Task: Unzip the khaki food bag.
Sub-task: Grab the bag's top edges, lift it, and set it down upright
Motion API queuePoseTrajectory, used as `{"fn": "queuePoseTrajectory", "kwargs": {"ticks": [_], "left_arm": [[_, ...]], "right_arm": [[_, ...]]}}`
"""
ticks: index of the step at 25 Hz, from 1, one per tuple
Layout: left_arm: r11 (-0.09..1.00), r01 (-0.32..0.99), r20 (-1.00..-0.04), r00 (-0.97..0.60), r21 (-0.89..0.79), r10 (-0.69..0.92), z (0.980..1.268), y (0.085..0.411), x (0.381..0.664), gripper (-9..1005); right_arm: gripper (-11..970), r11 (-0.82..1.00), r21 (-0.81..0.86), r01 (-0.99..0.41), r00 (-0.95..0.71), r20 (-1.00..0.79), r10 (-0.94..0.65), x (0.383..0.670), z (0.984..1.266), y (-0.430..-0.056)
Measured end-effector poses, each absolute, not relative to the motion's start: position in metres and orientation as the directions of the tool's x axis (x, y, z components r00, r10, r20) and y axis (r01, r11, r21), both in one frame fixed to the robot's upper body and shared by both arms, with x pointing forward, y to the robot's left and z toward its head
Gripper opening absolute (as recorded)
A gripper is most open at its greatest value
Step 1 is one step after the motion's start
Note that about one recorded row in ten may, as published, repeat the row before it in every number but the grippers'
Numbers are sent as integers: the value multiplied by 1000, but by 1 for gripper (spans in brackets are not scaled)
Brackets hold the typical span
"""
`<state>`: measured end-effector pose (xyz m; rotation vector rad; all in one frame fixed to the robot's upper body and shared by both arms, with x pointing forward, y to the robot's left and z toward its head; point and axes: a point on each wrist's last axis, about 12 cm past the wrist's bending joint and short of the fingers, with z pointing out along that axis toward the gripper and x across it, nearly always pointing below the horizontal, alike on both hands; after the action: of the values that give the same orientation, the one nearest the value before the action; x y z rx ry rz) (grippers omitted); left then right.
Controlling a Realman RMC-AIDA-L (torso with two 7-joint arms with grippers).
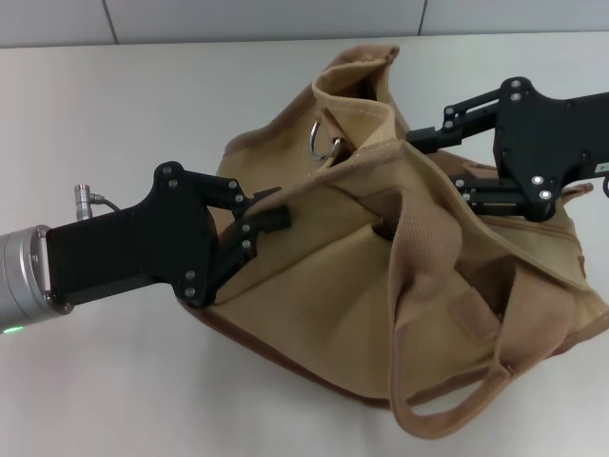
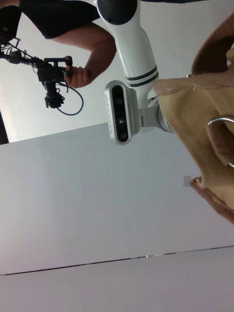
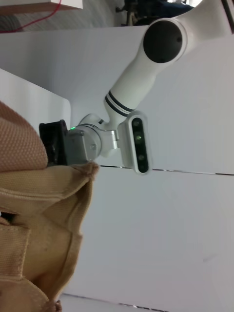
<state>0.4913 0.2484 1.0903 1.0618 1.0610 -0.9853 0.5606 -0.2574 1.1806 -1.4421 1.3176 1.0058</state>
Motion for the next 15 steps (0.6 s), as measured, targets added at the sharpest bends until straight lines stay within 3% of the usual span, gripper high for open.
{"fn": "queuePoseTrajectory", "kwargs": {"ticks": [10,15], "left_arm": [[222,958,-974,208,183,-91,1090,250,494,65],[233,955,-974,208,182,-89,1089,252,494,65]], "right_arm": [[465,-36,-89,-995,95,-965,-245,556,1185,-264],[463,-35,-82,-996,88,-967,-240,553,1188,-272]]}}
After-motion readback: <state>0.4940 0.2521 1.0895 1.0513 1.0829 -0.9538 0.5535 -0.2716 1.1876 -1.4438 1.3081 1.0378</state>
